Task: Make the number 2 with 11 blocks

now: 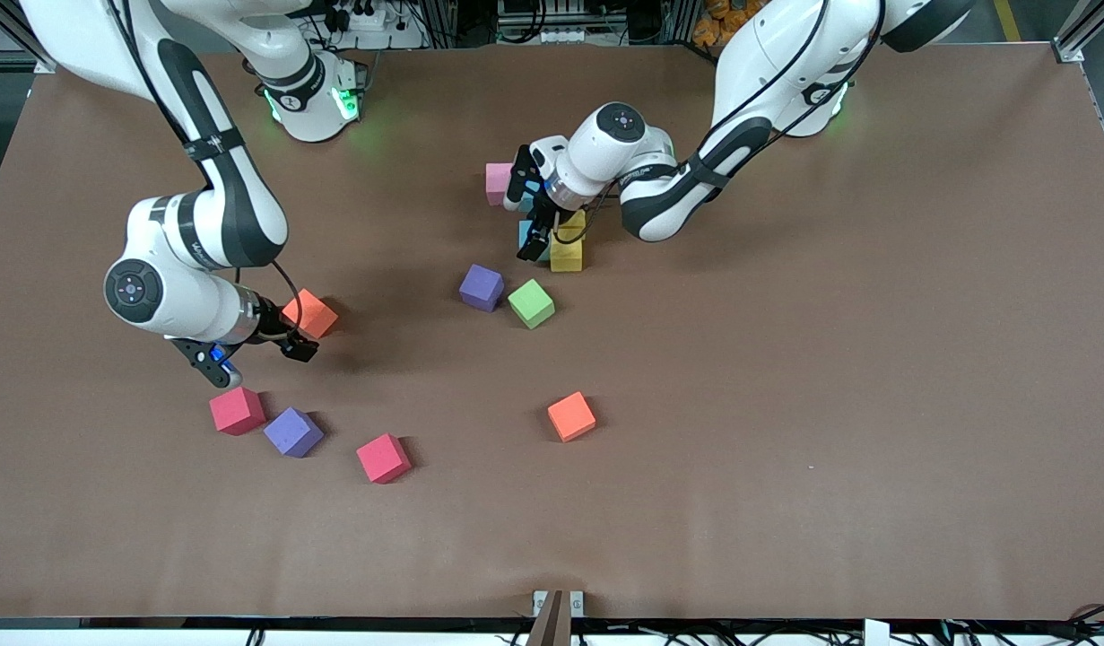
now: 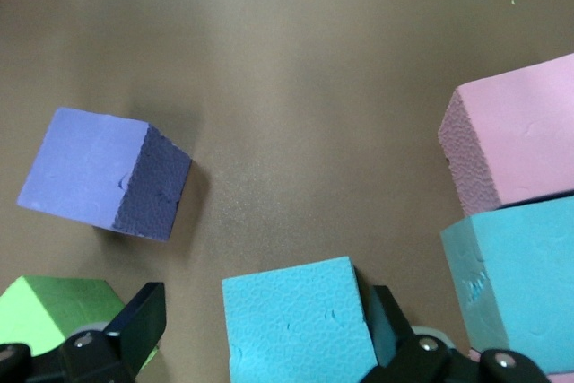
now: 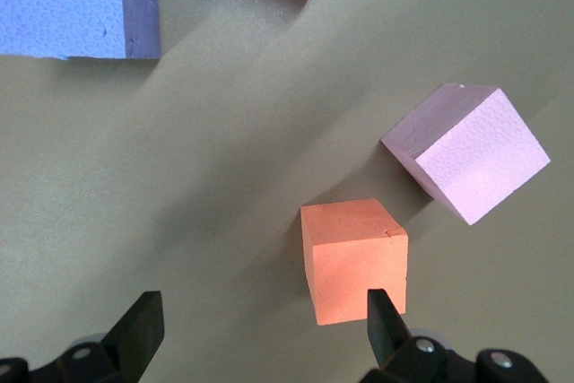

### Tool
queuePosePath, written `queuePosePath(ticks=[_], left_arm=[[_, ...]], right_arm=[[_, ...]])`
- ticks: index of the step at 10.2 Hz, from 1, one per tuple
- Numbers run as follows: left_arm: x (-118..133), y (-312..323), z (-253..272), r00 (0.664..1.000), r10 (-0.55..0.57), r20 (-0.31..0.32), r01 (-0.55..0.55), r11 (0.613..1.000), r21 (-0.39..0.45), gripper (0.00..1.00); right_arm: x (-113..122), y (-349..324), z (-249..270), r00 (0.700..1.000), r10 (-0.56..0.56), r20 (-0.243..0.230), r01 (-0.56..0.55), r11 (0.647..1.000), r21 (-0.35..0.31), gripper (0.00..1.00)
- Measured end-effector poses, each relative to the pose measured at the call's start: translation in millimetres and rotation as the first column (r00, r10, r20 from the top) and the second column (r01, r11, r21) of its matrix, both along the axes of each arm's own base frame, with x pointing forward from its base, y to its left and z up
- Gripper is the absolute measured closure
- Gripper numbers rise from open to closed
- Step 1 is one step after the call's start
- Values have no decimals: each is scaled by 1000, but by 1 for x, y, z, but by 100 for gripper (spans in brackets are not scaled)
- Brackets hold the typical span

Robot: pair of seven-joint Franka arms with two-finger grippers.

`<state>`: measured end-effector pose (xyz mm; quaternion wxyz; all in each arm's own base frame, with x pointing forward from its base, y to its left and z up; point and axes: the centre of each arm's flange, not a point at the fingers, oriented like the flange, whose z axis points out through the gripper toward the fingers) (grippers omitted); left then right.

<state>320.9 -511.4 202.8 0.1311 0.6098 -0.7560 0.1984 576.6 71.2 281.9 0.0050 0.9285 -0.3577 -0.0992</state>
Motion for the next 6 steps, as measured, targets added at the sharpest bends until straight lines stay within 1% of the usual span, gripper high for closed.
queuePosePath(ticks=[6], left_arm=[[1, 1, -1, 999, -42, 22, 42, 999, 4, 0]], right_arm=[[0, 0, 0, 1000, 0, 0, 0, 1000, 0, 0]])
